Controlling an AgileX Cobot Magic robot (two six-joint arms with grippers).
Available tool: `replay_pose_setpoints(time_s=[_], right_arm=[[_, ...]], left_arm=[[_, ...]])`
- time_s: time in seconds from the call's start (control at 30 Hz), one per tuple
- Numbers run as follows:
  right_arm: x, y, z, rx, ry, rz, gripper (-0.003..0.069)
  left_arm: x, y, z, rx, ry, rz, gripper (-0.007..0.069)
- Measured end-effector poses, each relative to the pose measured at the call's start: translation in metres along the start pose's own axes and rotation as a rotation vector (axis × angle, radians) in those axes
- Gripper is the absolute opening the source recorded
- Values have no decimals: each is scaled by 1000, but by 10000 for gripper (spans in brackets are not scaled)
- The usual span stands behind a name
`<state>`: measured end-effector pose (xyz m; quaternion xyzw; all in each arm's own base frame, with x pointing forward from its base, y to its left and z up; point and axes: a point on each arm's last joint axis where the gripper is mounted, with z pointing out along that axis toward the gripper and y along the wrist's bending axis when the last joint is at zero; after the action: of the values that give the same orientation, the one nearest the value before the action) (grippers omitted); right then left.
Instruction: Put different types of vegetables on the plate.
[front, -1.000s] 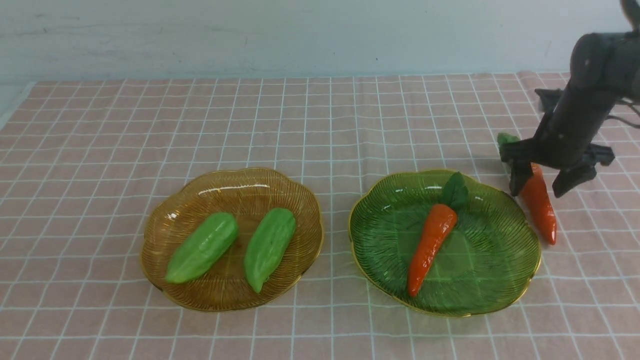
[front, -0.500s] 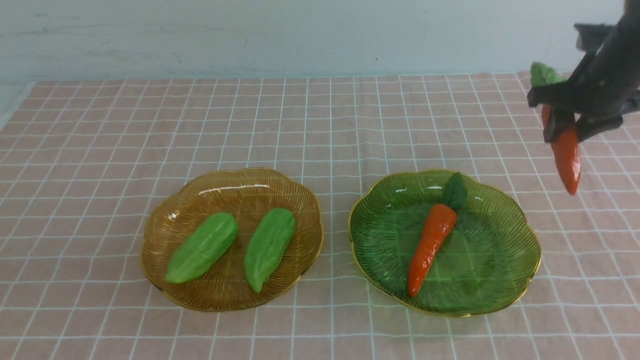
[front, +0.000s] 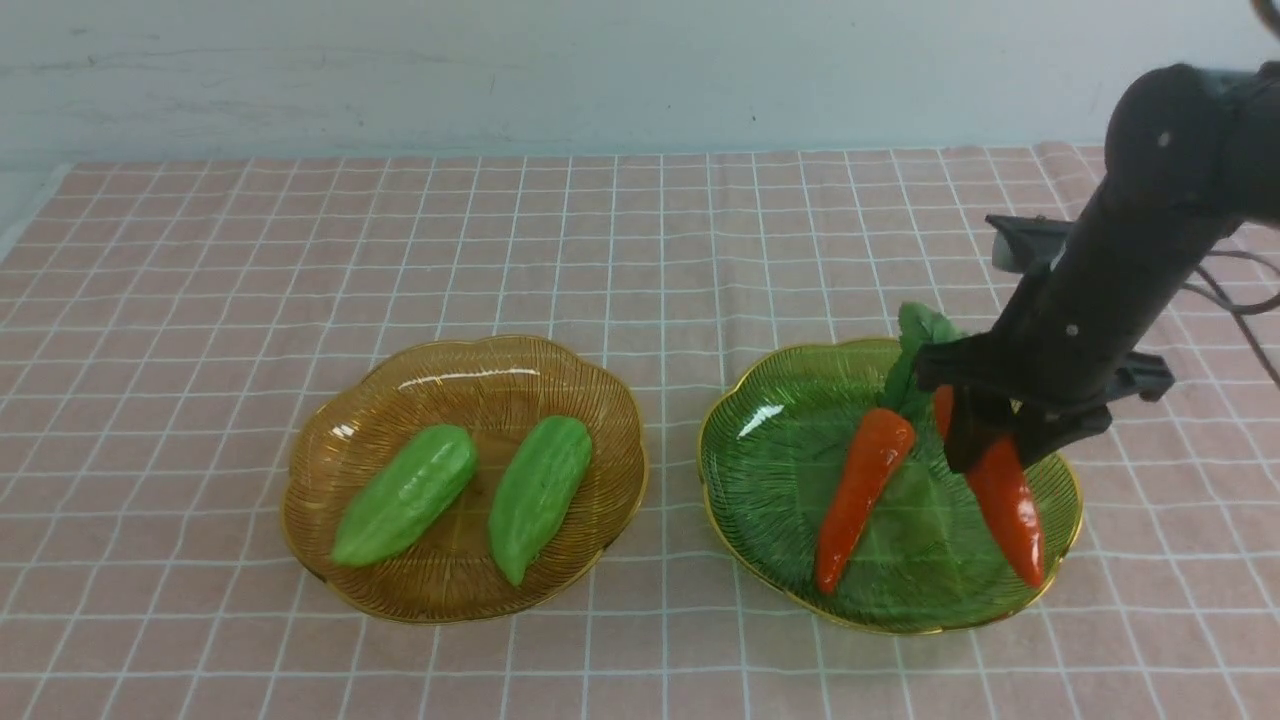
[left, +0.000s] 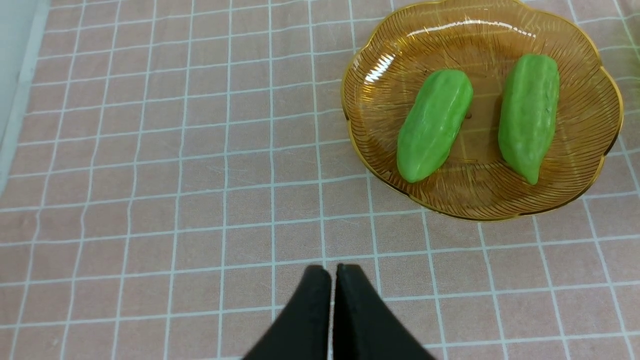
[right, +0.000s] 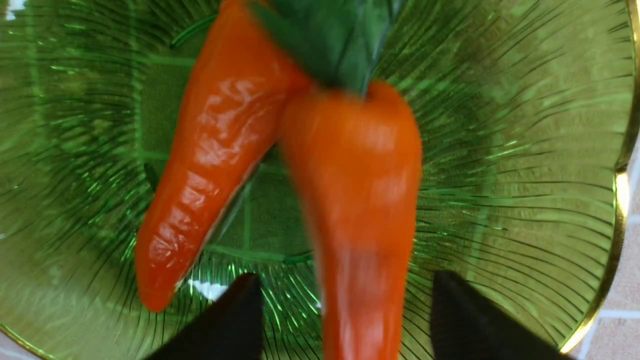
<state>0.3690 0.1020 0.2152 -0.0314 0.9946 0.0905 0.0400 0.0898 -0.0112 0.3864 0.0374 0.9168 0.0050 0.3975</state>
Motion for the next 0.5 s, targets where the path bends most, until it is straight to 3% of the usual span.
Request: replay_pose_setpoints(time_s=[0.07,0.2,0.37,0.5], right_arm=[[0,1,0,2,-3,2,440],[0,-1,-3,34,17,-13,554],[-2,-3,-17,73,-26,-81,580],[10,2,-66,69,-149,-115,521]], left_arm=[[0,0,0,0,1,0,-3],[0,0,0,-1,2,0,-3],[1,0,0,-5,16,0,-3],[2,1,0,-8,26,0,-3]])
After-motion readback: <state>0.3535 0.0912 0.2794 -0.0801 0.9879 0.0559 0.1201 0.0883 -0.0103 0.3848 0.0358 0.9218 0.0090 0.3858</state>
